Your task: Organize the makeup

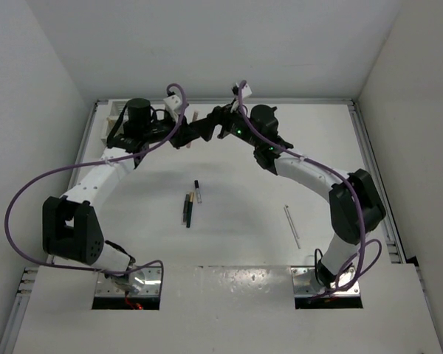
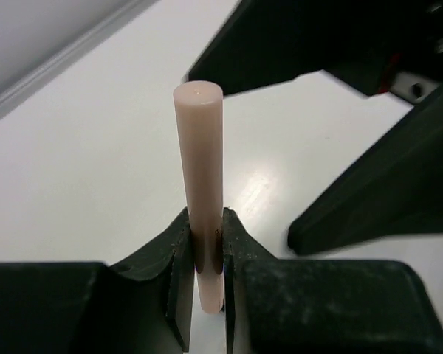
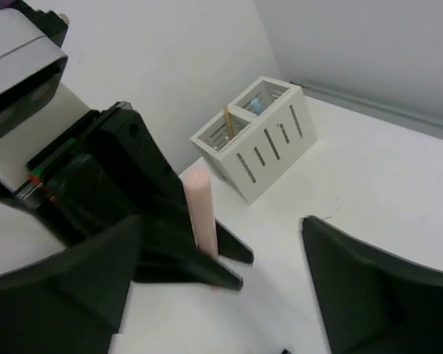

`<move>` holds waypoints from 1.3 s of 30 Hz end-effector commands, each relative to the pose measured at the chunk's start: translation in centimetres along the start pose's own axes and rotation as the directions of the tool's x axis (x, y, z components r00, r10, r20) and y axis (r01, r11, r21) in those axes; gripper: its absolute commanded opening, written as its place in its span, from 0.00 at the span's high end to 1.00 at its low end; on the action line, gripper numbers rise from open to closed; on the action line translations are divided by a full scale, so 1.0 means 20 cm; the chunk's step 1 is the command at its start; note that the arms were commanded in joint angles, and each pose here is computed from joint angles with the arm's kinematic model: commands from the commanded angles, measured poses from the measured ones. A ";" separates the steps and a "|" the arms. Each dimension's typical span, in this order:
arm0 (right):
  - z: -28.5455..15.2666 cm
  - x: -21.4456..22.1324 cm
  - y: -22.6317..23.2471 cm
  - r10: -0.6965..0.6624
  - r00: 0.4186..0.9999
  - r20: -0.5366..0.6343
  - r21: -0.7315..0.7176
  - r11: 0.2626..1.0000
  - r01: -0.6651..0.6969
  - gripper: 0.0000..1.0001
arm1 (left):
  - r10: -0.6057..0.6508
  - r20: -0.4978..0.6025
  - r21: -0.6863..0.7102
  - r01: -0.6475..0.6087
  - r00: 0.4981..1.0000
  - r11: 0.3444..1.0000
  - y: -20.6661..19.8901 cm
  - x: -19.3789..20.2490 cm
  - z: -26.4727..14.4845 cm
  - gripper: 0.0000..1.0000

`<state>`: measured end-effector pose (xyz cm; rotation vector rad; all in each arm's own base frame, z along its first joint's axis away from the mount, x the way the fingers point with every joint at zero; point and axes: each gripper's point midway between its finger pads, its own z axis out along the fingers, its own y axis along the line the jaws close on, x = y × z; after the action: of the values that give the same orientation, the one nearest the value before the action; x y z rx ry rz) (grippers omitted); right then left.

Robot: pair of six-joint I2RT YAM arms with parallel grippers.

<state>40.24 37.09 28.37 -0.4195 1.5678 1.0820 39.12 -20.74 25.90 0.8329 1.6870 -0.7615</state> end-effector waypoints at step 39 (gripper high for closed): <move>-0.78 0.26 -0.81 -0.016 0.937 -0.350 0.516 0.831 0.207 0.00 | 0.159 0.125 -0.671 -0.034 0.979 0.741 1.79 0.31 -0.60 0.62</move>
<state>42.48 18.43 14.25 -0.2754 2.0706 0.4973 61.19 10.10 18.18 0.2633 1.6434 -0.1012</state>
